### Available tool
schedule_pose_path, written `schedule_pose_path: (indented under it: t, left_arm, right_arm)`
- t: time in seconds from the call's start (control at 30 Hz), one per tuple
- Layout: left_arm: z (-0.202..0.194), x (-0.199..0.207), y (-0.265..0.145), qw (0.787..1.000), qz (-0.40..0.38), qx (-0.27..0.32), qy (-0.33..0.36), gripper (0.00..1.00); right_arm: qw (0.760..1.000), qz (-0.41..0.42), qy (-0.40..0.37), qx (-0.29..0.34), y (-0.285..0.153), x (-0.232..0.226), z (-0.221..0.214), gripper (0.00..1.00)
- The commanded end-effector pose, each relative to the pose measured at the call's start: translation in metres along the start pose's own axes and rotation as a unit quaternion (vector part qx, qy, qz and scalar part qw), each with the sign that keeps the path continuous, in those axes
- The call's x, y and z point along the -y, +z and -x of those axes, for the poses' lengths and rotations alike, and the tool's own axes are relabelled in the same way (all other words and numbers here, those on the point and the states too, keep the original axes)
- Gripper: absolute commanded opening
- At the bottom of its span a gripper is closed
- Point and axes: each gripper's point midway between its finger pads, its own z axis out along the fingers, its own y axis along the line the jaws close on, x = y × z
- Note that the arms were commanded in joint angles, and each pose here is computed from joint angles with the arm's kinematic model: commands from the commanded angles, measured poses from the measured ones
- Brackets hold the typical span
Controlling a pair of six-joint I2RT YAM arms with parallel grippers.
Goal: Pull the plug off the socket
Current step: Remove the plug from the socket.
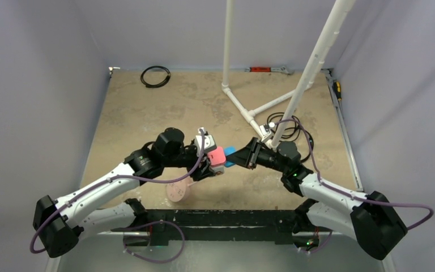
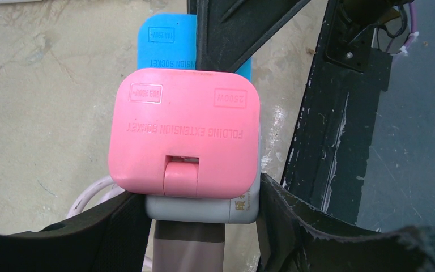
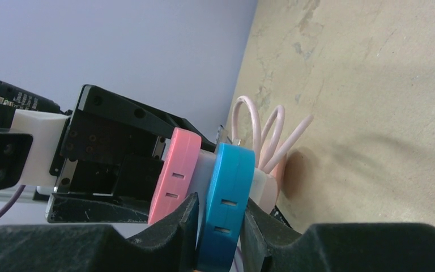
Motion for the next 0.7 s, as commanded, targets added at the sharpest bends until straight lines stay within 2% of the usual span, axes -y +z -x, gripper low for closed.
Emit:
schedule_pose_path:
  t: [0.0, 0.23, 0.43, 0.67]
  left_arm:
    - [0.022, -0.001, 0.003, 0.999, 0.005, 0.032, 0.025, 0.00]
    - [0.013, 0.001, 0.009, 0.999, 0.014, 0.011, 0.037, 0.00]
    - [0.012, 0.002, 0.011, 0.999, 0.021, 0.004, 0.043, 0.00]
    - [0.042, 0.008, -0.013, 0.995, 0.033, 0.081, 0.048, 0.00]
  right_arm:
    - [1.000, 0.027, -0.005, 0.004, 0.003, -0.014, 0.005, 0.16]
    - [0.999, 0.048, 0.024, 0.007, 0.001, -0.027, 0.007, 0.01]
    - [0.998, 0.049, 0.034, 0.009, 0.000, -0.030, 0.008, 0.00]
    - [0.999, 0.000, 0.037, 0.011, 0.002, 0.004, 0.002, 0.00]
